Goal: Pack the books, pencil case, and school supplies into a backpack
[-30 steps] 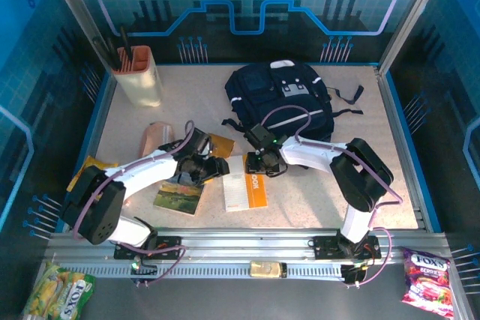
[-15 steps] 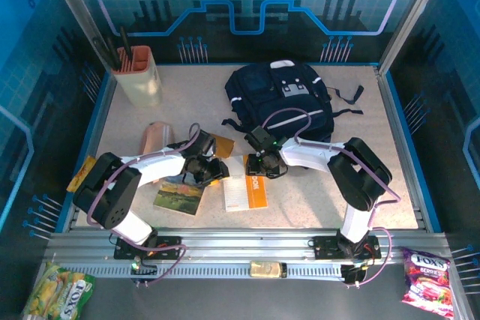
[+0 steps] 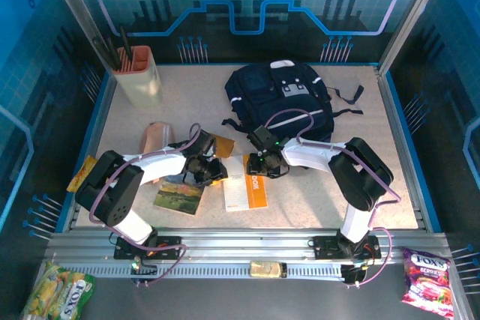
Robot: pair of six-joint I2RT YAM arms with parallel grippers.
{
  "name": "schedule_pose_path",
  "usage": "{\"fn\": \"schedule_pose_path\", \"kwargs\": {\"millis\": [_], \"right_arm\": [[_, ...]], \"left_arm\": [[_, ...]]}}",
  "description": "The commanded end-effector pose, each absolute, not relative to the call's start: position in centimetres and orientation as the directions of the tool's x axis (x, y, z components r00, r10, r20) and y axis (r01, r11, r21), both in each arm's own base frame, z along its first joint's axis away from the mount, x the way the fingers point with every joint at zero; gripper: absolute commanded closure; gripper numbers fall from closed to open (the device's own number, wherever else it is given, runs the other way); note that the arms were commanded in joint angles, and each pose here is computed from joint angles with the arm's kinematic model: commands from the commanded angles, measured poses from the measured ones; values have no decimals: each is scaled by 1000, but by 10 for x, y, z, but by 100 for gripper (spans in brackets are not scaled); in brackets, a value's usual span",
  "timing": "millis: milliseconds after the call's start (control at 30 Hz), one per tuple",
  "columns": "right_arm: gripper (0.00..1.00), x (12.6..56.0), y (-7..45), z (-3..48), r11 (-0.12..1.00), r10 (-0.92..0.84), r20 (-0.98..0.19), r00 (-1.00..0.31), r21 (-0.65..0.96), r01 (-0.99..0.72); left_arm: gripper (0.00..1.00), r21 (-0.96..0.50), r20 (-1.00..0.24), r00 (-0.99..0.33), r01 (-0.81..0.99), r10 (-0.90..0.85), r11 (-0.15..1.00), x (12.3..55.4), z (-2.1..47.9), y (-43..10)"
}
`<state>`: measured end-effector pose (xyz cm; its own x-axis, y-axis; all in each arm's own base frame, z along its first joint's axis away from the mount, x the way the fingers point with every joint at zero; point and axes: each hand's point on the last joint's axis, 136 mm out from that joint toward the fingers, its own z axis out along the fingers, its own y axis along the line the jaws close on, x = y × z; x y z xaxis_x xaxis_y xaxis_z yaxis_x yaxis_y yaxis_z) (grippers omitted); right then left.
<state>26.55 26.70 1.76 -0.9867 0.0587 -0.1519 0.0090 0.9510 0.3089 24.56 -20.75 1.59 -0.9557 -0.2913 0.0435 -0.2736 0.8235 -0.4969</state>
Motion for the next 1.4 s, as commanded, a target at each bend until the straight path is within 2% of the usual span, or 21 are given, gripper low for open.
{"fn": "schedule_pose_path", "kwargs": {"millis": [0,433,833,1100,1367], "right_arm": [[61,254,257,-3,957,75,-91,-993,285,46],[61,242,255,-14,962,55,-32,-998,270,44],[61,241,246,-13,970,52,-37,-998,238,42],[61,240,246,-14,970,51,-36,-998,241,41],[62,239,242,-17,974,55,-35,-998,224,46]], "left_arm": [[74,-546,68,-964,-253,-258,799,246,17,-223],[68,-580,50,-973,-210,-223,787,248,19,-230],[74,-752,-108,-982,-22,-156,659,247,73,-248],[74,-758,-88,-983,-37,-159,651,249,68,-252],[72,-679,-35,-979,-124,-201,724,250,43,-240]]}}
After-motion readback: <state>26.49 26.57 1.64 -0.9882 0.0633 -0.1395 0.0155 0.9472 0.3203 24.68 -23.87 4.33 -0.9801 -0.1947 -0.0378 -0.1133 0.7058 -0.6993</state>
